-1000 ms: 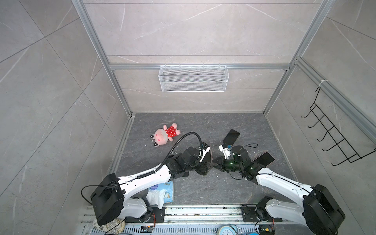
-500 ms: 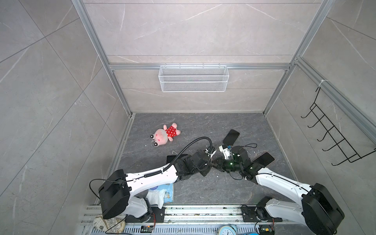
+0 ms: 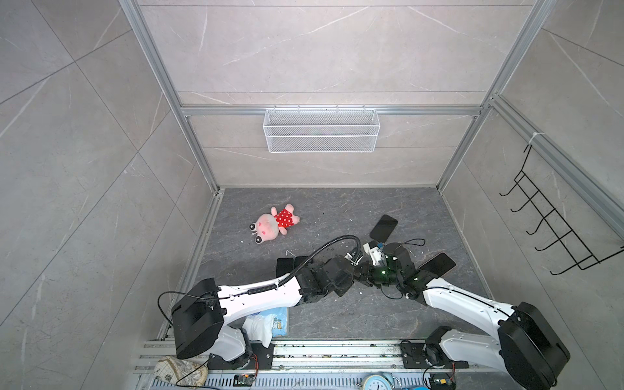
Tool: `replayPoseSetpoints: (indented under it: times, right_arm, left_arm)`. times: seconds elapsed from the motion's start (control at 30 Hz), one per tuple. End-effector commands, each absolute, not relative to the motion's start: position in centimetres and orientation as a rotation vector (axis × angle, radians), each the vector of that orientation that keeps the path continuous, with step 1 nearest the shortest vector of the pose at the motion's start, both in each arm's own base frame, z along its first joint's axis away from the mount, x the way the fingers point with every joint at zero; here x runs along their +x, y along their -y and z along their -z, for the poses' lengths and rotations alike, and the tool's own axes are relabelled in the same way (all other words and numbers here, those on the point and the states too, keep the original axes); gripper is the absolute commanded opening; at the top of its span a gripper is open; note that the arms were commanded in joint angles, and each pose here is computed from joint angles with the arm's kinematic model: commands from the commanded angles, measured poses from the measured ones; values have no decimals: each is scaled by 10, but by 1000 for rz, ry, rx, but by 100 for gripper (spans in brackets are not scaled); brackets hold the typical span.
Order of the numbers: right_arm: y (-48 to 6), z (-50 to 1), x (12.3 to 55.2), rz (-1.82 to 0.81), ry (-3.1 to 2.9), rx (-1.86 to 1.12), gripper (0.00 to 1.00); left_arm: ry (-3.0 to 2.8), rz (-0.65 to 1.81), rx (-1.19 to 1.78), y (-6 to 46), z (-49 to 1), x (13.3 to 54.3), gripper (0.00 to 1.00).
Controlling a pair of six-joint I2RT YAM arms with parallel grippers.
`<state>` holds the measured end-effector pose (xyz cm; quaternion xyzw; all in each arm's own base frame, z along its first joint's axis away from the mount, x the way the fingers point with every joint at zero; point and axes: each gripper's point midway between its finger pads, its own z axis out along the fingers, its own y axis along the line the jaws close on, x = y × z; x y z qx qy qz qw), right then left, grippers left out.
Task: Take the phone out of the phone case
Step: Remove the phone case from the phone.
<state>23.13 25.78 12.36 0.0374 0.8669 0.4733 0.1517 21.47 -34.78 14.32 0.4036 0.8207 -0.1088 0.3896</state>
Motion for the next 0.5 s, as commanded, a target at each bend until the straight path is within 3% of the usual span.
replayPoseSetpoints:
  times: [0.0, 0.2, 0.47]
  right_arm:
    - [-271, -157, 238, -1457, -2361, 6, 0]
    - [-269, -152, 236, -1441, -2379, 14, 0]
    - [-253, -122, 233, -1267, -2501, 49, 0]
  left_arm:
    - [-2094, 228, 1029, 346, -141, 217, 10]
    - [-2098, 183, 995, 342, -141, 221, 0]
    - [-2044, 64, 899, 327, -169, 227, 0]
